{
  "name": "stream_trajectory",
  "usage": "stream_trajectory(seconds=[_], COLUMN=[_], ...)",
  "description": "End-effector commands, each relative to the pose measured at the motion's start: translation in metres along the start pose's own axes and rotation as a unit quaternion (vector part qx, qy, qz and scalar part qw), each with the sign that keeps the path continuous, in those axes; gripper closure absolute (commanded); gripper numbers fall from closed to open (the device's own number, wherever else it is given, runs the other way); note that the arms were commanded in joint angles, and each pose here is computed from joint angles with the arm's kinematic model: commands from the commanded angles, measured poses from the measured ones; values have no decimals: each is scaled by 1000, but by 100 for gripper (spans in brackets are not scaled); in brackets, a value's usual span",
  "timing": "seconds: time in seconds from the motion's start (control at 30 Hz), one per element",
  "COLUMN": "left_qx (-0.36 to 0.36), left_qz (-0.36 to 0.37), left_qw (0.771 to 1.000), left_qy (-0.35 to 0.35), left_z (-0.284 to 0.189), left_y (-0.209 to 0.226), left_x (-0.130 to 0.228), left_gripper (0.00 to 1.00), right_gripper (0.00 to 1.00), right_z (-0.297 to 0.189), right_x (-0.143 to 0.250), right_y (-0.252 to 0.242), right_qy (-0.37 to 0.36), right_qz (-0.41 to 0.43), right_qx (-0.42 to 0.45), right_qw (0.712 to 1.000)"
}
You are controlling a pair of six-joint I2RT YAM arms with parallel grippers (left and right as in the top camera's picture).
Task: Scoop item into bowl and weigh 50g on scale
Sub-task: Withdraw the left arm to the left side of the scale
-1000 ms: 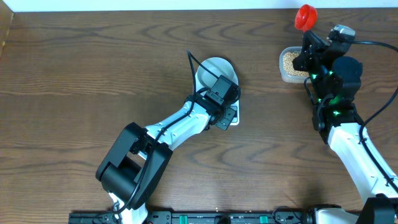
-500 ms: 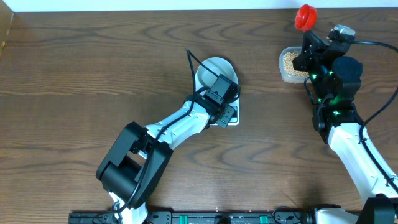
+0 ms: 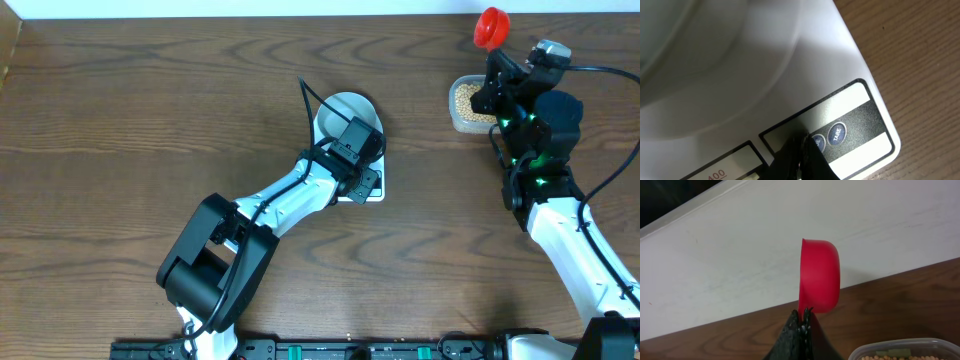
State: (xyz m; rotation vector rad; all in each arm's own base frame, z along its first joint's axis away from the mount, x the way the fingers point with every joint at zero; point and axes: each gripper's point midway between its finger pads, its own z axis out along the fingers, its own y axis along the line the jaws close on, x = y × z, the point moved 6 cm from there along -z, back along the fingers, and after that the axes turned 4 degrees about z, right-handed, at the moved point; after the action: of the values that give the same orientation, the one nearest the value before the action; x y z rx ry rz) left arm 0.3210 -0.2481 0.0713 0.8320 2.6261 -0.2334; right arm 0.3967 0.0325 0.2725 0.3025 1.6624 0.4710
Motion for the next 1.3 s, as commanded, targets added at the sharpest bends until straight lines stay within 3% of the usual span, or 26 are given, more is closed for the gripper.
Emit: stream_trajectory(seconds=[0.0, 0.4, 0.63, 0.83, 0.87, 0.9, 1.1, 1.2, 1.27], left_qx=[17, 10, -11, -18, -21, -29, -66, -74, -76], left_qz=[-10, -16, -22, -38, -43, -59, -126, -135, -139], left_qw=[999, 999, 999, 994, 992, 987, 959, 957, 959], left_qy=[47, 44, -47, -102, -114, -148, -245, -244, -236], left_z=[23, 17, -48, -116, -128, -155, -232, -242, -243], left_y=[-3, -1, 8, 21, 25, 37, 80, 85, 86], left_x=[21, 19, -21, -27, -28, -30, -24, -15, -11], left_gripper=[93, 93, 93, 91, 85, 69, 43, 2, 2], right_gripper=[99, 99, 99, 99, 99, 99, 99, 99, 99], right_z=[1, 1, 1, 1, 1, 1, 1, 3, 4], right_x=[-12, -12, -12, -12, -12, -12, -15, -18, -19], right_y=[3, 4, 4, 4, 4, 4, 5, 7, 7], right_qy=[-17, -16, -16, -17, -17, -17, -25, -37, -43], right_qz=[-7, -8, -8, -7, -8, -8, -8, -9, -9], right_qx=[1, -1, -1, -1, -1, -1, -4, -10, -12], right_qw=[1000, 1000, 1000, 1000, 1000, 1000, 1000, 999, 999])
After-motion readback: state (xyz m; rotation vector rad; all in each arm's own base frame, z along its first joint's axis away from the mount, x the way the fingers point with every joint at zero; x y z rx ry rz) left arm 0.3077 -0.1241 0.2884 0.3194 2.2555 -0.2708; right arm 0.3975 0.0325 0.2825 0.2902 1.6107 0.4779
